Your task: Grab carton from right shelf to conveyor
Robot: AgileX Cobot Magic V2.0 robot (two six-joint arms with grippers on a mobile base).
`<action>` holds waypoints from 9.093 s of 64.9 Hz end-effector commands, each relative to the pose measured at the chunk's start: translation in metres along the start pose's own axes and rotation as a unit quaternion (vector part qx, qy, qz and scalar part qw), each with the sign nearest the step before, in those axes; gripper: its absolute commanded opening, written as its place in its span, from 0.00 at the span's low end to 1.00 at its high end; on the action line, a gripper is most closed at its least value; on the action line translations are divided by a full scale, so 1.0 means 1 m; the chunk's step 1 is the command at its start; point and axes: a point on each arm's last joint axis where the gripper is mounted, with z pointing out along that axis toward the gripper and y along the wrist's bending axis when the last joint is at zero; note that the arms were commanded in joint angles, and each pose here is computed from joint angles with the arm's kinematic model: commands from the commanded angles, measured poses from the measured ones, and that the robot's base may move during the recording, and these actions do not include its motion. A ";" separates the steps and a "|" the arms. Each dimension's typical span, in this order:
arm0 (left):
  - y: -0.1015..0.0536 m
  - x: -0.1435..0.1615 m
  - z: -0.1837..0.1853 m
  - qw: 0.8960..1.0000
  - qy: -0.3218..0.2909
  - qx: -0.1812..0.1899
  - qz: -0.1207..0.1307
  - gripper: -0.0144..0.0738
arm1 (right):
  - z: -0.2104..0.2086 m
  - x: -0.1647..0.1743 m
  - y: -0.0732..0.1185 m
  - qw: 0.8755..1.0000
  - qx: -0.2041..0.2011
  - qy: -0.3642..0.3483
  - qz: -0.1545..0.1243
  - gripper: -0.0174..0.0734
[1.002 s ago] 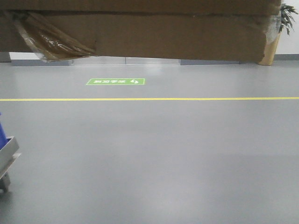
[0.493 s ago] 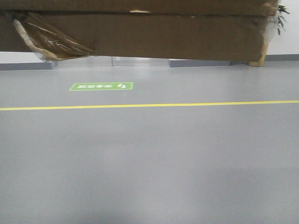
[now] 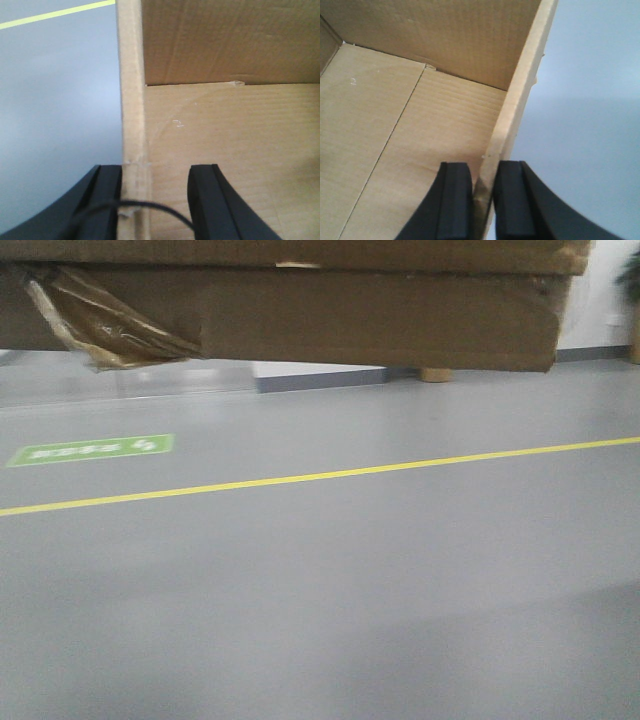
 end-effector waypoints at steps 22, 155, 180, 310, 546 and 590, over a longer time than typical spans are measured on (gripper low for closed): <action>0.000 -0.006 -0.011 0.999 -0.037 0.000 0.024 0.14 | -0.005 -0.013 0.000 0.997 -0.001 -0.073 -0.014 0.12; 0.012 -0.010 -0.012 0.994 -0.059 -0.065 0.059 0.14 | -0.005 -0.013 0.000 0.997 -0.001 -0.075 -0.014 0.12; 0.012 -0.010 -0.012 0.994 -0.059 -0.065 0.059 0.14 | -0.005 -0.013 0.000 0.997 -0.001 -0.075 -0.014 0.12; -0.017 -0.003 0.034 0.999 0.007 0.030 0.014 0.14 | 0.023 -0.011 -0.028 0.999 0.037 -0.021 0.007 0.12; 0.078 0.277 -0.109 0.943 -0.332 -0.007 -0.040 0.16 | -0.086 0.301 -0.048 0.928 0.128 -0.347 -0.044 0.13; 0.079 0.326 -0.028 0.932 -0.353 -0.079 -0.023 0.14 | -0.086 0.301 -0.048 0.928 0.128 -0.347 -0.044 0.13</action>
